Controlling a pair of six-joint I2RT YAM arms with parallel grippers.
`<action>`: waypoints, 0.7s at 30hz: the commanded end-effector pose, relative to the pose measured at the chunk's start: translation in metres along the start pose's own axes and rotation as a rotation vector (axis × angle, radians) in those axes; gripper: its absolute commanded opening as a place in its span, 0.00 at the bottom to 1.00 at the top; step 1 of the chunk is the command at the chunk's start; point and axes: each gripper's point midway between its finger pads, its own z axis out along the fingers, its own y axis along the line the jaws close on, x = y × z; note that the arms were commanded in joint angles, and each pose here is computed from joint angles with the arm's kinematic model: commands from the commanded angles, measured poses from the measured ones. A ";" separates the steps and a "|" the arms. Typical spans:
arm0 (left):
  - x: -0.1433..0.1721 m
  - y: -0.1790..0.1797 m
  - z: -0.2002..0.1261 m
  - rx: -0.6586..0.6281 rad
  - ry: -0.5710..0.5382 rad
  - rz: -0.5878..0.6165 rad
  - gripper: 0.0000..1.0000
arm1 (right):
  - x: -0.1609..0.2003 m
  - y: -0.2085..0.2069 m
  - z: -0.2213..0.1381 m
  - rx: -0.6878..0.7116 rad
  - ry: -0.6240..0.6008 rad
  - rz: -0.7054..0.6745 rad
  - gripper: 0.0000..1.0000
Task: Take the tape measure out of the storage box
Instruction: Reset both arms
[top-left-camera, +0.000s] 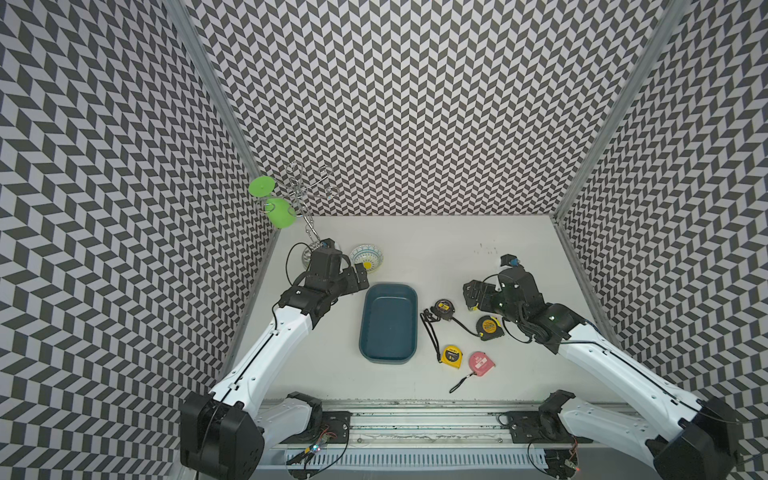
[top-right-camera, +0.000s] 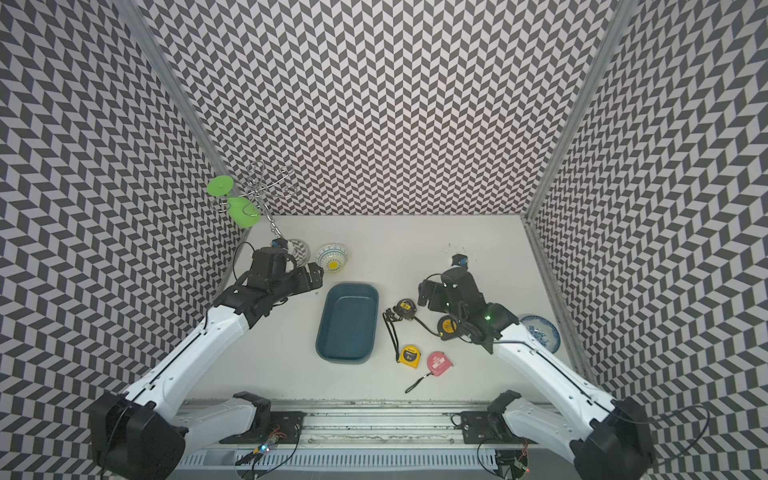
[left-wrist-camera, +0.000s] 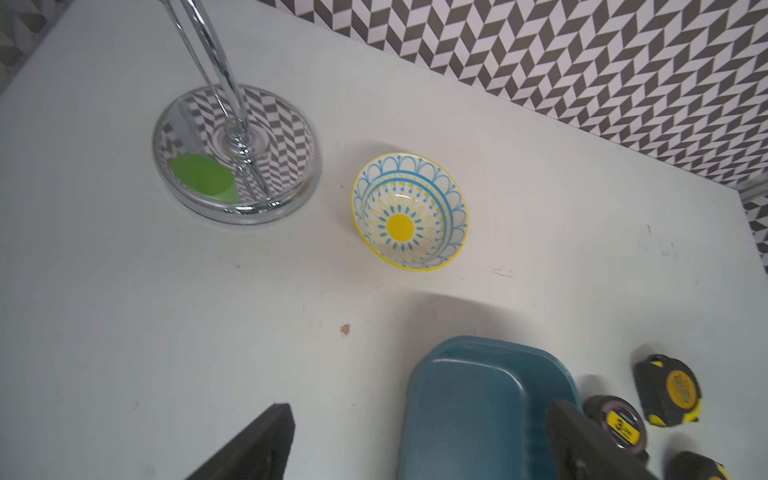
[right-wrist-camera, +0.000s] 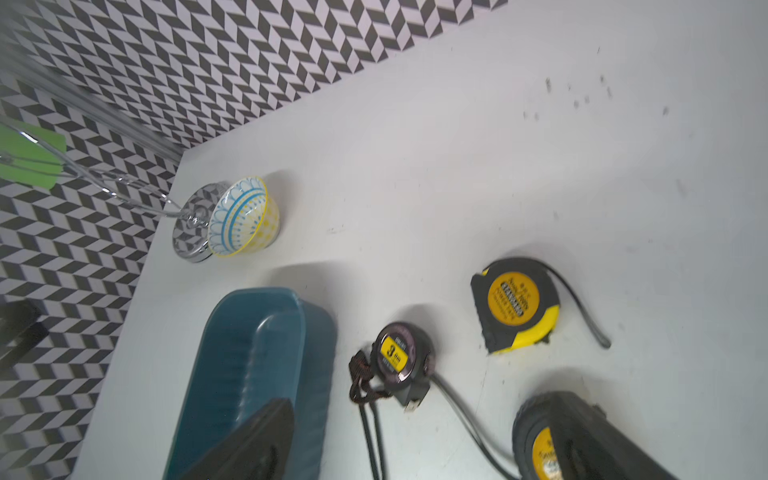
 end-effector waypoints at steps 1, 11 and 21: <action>-0.029 0.005 0.005 0.036 -0.156 0.068 1.00 | -0.051 -0.010 0.006 0.017 -0.196 -0.094 1.00; -0.024 0.054 0.029 -0.015 -0.364 0.116 1.00 | -0.080 -0.109 0.023 0.260 -0.465 -0.198 0.99; -0.024 0.092 0.041 -0.135 -0.472 0.214 1.00 | -0.075 -0.157 0.042 0.312 -0.584 -0.201 1.00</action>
